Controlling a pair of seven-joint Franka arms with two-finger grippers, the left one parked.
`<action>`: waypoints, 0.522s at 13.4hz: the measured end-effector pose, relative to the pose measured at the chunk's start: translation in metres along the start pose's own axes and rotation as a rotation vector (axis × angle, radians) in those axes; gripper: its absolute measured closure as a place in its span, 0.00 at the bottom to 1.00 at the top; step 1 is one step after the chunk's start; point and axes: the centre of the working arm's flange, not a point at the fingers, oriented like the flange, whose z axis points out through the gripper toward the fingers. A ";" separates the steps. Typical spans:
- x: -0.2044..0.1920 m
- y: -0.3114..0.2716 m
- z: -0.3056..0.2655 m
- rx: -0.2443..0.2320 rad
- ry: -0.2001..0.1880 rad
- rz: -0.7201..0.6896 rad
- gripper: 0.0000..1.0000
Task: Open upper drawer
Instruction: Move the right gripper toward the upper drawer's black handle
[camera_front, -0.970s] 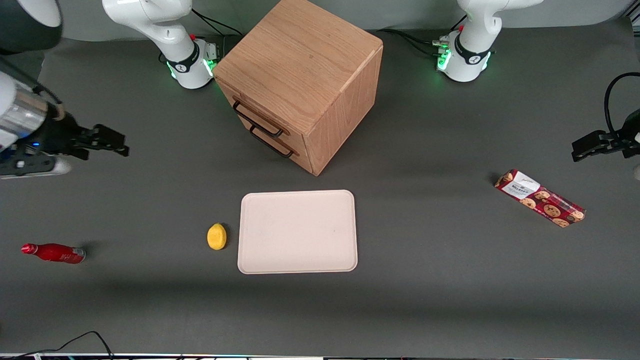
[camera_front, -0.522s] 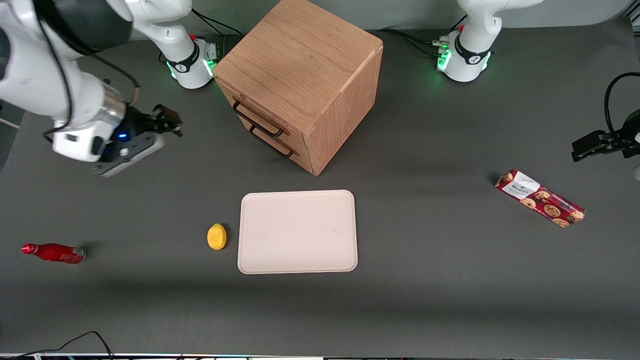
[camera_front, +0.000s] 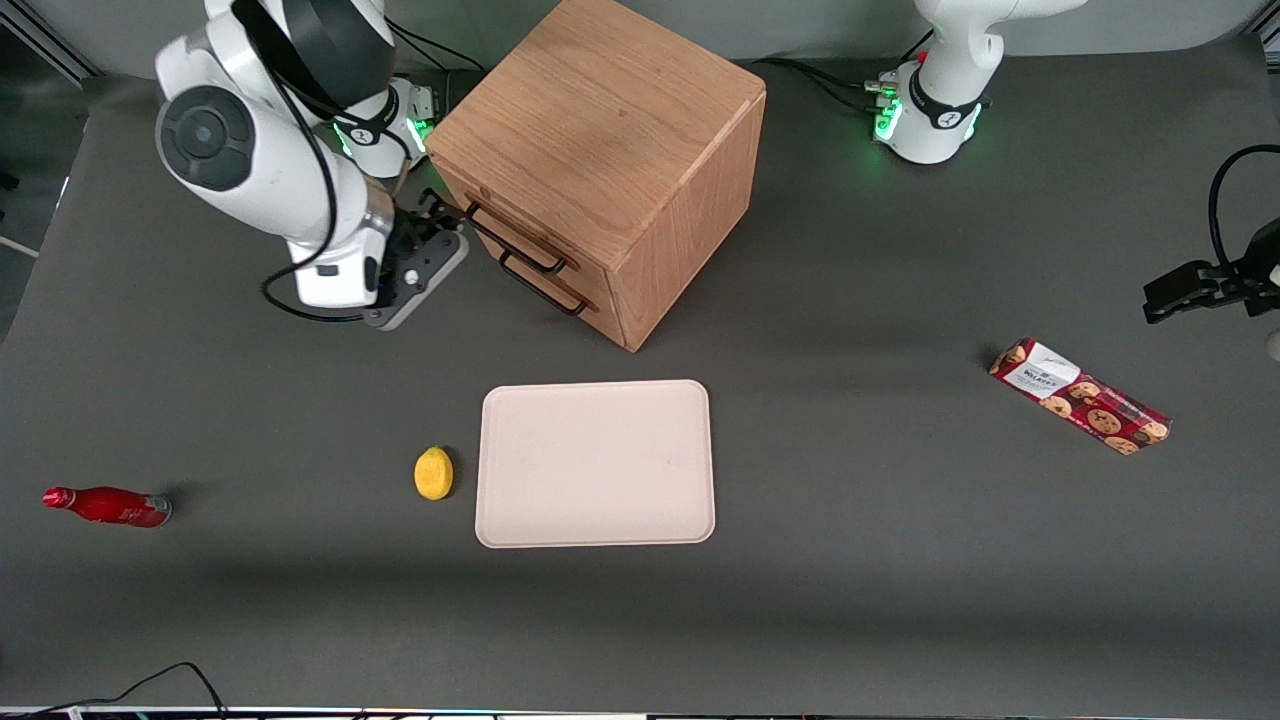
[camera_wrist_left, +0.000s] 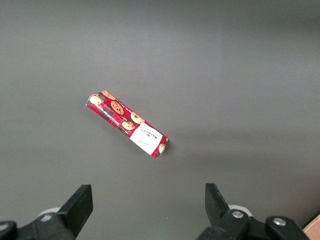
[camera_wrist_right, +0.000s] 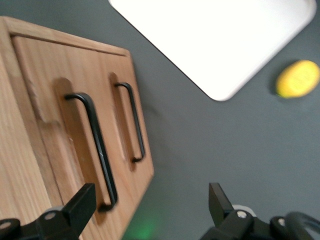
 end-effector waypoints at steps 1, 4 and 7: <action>-0.001 -0.002 0.009 0.021 0.005 -0.014 0.00; -0.006 -0.004 0.031 0.041 -0.005 -0.037 0.00; -0.004 -0.014 0.056 0.062 0.003 -0.043 0.00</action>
